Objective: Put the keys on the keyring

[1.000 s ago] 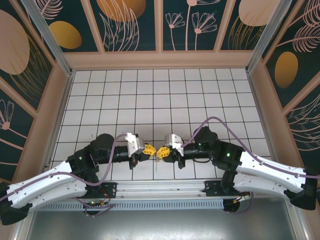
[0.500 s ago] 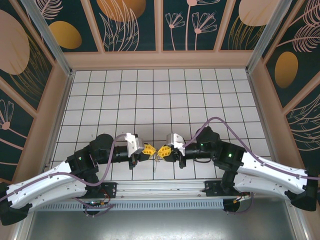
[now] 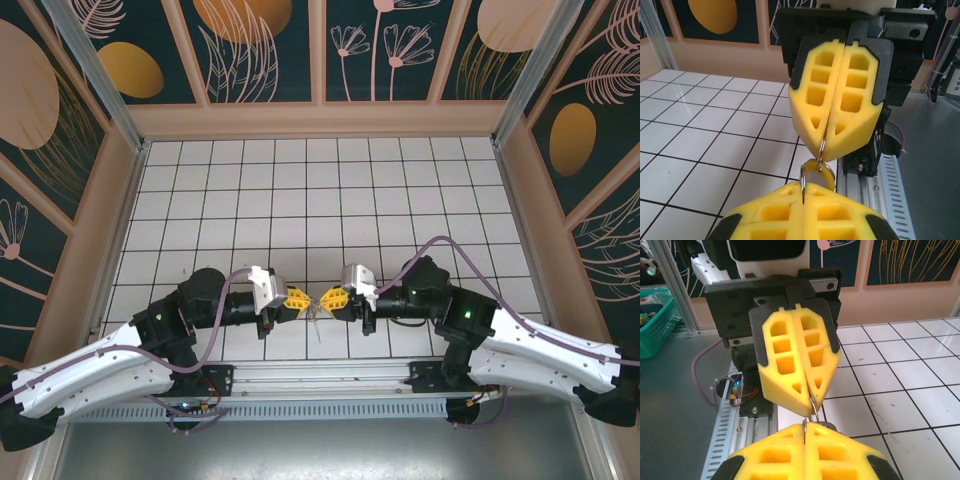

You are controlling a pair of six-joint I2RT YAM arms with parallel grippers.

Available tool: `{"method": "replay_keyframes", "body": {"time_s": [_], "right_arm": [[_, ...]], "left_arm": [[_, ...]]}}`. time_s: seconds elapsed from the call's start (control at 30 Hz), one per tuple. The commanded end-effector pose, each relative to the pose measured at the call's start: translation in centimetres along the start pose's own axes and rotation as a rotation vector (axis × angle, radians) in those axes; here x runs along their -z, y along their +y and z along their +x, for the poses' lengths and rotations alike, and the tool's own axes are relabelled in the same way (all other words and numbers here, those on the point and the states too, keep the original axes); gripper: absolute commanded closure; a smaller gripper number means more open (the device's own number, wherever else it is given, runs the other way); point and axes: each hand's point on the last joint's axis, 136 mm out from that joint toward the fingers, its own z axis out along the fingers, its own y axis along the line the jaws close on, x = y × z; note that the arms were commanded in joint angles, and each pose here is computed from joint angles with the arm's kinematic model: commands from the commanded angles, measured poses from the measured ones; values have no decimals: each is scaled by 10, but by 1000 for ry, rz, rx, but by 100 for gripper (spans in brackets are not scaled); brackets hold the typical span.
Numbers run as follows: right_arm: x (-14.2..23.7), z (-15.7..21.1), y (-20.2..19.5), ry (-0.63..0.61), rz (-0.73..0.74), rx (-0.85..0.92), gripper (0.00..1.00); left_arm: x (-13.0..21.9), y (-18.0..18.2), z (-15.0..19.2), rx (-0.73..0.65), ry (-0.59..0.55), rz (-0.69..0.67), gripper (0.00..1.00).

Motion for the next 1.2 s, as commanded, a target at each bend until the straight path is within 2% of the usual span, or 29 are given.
{"method": "replay_keyframes", "body": {"time_s": [0.0,0.53,1.17], "right_arm": [[2,-4,-6,-29,32,6,100],[3,-2,-13,-41,73,11,100],[1,-5,-6,-43,17,2,100]], "left_arm": [[3,-4,-12,-28,-55,21,100],[2,-5,-12,-27,-53,24,100],[2,-4,-11,-29,-54,19,100]]}}
